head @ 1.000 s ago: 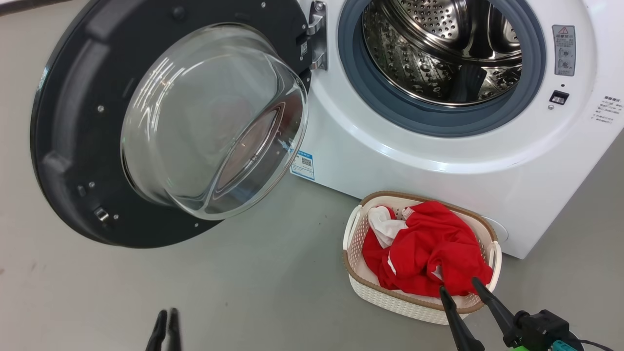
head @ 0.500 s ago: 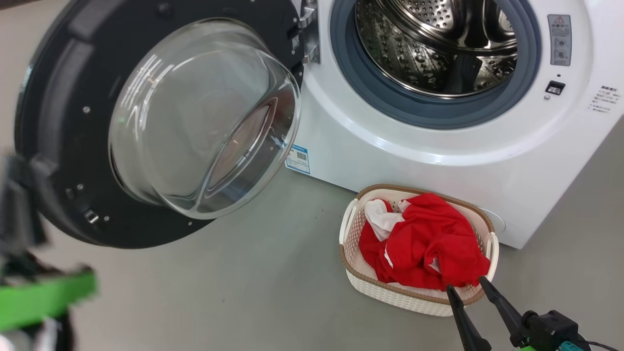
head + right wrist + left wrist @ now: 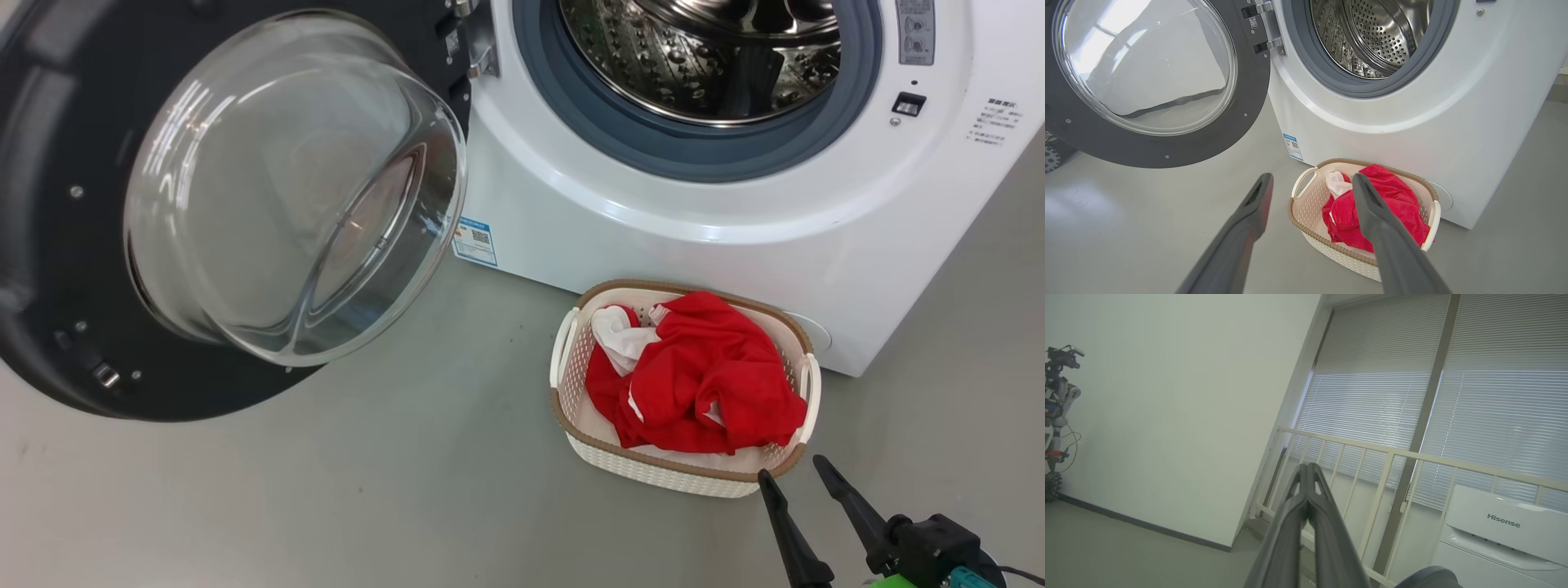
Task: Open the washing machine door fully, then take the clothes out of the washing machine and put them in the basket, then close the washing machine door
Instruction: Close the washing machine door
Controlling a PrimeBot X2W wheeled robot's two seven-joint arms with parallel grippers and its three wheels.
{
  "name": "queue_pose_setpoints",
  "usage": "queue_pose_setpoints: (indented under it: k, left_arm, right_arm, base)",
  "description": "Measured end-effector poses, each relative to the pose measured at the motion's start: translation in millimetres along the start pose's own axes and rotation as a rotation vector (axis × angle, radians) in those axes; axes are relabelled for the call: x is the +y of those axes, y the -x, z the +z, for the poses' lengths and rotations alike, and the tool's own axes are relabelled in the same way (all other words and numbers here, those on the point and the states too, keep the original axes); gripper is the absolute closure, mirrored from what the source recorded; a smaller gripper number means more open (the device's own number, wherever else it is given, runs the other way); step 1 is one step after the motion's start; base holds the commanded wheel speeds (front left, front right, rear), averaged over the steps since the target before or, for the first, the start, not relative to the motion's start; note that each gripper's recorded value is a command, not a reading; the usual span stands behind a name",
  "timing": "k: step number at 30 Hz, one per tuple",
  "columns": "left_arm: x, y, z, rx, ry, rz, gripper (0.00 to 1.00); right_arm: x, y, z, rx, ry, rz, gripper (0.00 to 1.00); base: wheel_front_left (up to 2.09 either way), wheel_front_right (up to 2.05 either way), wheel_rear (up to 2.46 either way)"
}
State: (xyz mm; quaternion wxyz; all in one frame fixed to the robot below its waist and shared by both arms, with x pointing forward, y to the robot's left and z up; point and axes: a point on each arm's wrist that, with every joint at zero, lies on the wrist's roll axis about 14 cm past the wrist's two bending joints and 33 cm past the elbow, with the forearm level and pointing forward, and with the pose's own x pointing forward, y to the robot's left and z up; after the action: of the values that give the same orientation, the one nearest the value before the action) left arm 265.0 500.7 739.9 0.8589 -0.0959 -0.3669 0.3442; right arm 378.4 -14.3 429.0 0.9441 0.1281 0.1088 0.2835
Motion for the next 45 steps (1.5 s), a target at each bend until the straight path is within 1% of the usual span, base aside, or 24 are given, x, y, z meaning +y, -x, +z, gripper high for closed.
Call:
queue_pose_setpoints:
  k: [4, 9, 11, 14, 18, 19, 20, 25, 29, 35, 45]
  left_arm:
    - [30, -10, -35, 0.165, 0.138, 0.131, 1.00]
    - [49, -8, -70, 0.349, 0.216, 0.216, 1.00]
    - [50, -1, -92, 0.459, 0.262, 0.240, 1.00]
    - [49, 19, -125, 0.652, 0.284, 0.254, 1.00]
    - [47, 35, -149, 0.791, 0.325, 0.269, 1.00]
    - [45, 38, -153, 0.824, 0.327, 0.266, 1.00]
    - [45, 38, -153, 0.824, 0.327, 0.266, 1.00]
    - [31, 51, -170, 0.965, 0.375, 0.234, 1.00]
    - [19, 54, -170, 1.022, 0.407, 0.189, 1.00]
    - [10, 63, -164, 1.104, 0.420, 0.120, 1.00]
    - [-15, 93, -158, 1.248, 0.413, -0.045, 1.00]
  right_arm:
    - [-5, 0, 0, 0.001, 0.002, -0.008, 0.00]
    - [-10, -3, 4, -0.010, 0.009, -0.014, 0.00]
    - [-12, -2, 3, -0.009, 0.009, -0.019, 0.00]
    - [-16, -2, 1, -0.004, 0.007, -0.026, 0.00]
    - [-21, -1, -2, 0.004, 0.007, -0.034, 0.00]
    - [-22, -1, -2, 0.005, 0.006, -0.035, 0.00]
    - [-22, -1, -2, 0.005, 0.006, -0.035, 0.00]
    - [-24, -1, -3, 0.009, 0.005, -0.040, 0.00]
    - [-24, -1, -2, 0.004, 0.007, -0.041, 0.00]
    - [-21, -2, 2, -0.006, 0.008, -0.037, 0.00]
    - [-14, -2, 8, -0.026, 0.010, -0.031, 0.00]
  base:
    - [0.00, 0.00, 0.00]
    - [0.00, 0.00, 0.00]
    - [0.00, 0.00, 0.00]
    - [0.00, 0.00, 0.00]
    - [0.00, 0.00, 0.00]
    - [0.00, 0.00, 0.00]
    - [0.00, 0.00, 0.00]
    - [0.00, 0.00, 0.00]
    - [0.00, 0.00, 0.00]
    - [0.00, 0.00, 0.00]
    - [0.00, 0.00, 0.00]
